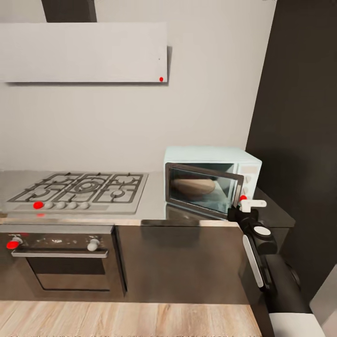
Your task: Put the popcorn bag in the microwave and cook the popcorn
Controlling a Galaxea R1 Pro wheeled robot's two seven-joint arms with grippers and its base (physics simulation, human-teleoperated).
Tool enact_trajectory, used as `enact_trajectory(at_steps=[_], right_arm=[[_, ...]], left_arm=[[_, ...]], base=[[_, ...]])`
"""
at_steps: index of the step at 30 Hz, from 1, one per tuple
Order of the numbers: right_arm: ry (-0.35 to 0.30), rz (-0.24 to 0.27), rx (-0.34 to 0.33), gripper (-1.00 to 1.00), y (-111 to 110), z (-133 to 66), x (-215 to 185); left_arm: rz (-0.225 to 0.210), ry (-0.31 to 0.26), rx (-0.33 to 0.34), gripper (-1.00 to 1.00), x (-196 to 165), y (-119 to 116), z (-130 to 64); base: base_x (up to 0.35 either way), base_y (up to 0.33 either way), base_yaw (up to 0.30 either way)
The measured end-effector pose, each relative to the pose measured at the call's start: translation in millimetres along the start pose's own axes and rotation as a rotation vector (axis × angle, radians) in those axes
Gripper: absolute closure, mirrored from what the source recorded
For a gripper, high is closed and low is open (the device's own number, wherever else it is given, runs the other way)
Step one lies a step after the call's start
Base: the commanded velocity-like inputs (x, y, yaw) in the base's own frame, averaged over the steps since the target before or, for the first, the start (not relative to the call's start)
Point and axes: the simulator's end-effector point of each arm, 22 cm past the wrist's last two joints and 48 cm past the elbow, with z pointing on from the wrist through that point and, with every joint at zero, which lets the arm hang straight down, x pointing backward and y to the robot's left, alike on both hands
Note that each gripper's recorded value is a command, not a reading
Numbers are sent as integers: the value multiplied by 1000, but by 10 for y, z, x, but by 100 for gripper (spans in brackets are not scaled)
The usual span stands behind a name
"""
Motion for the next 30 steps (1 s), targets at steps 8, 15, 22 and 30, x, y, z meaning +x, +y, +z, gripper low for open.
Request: enact_trajectory(at_steps=[8,15,22,30], right_arm=[[0,-2,-4,100,18,-2,-2],[-1,14,-26,100,92,-6,-4],[0,12,-28,-100,98,-10,-5],[11,13,-26,-100,99,-4,30]], left_arm=[[1,0,1,-100,0,-3,0],[1,0,1,-100,0,-4,0],[1,0,1,-100,0,-4,0],[1,0,1,-100,1,-4,0]], base=[[-98,47,0],[-66,1,0],[-5,0,0],[0,0,0]])
